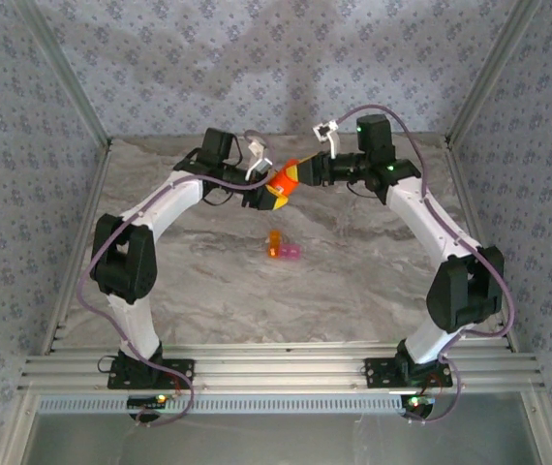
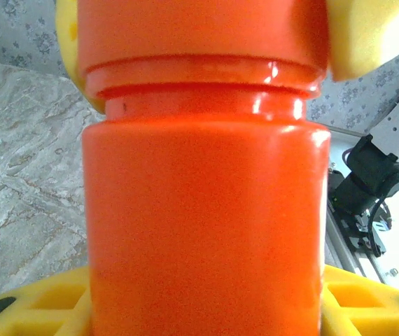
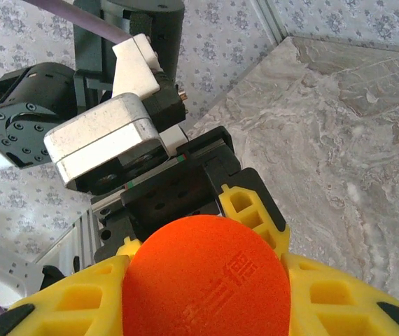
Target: Sort the pills into containers
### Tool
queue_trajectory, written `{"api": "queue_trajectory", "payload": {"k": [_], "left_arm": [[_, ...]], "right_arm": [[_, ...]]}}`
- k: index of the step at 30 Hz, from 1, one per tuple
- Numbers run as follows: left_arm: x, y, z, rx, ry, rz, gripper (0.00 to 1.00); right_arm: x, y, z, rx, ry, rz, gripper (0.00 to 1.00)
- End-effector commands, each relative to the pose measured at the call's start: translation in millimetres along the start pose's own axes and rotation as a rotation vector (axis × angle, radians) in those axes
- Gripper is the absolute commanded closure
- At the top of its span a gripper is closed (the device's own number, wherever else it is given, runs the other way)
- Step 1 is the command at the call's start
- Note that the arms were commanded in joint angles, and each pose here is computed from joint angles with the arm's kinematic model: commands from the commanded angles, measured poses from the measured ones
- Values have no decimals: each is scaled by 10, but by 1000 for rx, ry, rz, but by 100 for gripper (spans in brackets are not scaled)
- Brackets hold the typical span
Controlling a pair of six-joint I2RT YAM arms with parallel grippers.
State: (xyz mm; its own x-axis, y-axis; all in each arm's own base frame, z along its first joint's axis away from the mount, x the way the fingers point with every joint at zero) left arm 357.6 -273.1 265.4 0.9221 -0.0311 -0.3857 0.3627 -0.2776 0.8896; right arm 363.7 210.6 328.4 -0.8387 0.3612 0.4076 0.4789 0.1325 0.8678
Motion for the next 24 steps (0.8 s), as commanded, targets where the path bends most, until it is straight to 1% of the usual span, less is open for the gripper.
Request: {"api": "queue_trajectory", "payload": {"k": [1,6,10,13,18,20,21,24], "left_arm": [[-299,364,-133,-83,-40,170,100],[-280,368,-123,-98,-11,175,100],[-250,387,-136,-125,39,187,100],[-221,409,-146,-152,83,196,100],[-160,445,-145,-202,165,208,100],[-144,459,-141,-228,193,213,100],[-134,461,-136,-241,206,213,100],[-117,459,-131,-259,221,210,100]], "right_arm": [[-17,10,-15,-36,-31,57,83],[-43,6,39,-92,-51,117,86],[-46,-11,69,-131,-115,159,88],[-53,-78,120,-155,-192,213,88],[-61,-219,281,-200,-327,325,88],[-25,-204,364,-232,-342,351,88],[-30,-296,432,-226,-352,369,88],[11,-308,538,-232,-356,373,88]]}}
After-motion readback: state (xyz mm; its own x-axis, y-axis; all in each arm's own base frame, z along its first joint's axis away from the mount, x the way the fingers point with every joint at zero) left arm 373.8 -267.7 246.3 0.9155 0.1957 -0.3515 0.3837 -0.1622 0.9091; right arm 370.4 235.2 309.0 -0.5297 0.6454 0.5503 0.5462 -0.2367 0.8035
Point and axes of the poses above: each hand's point on the last joint's axis, 136 mm out from that joint toward the fingers, its own z axis out along the fingers, its own x axis along the line the jaws close on, y = z × x, the point moved 6 cm from there along -z, back along the fingers, and after that the axes turned 8 degrees about -z, right-handed, at the moved point
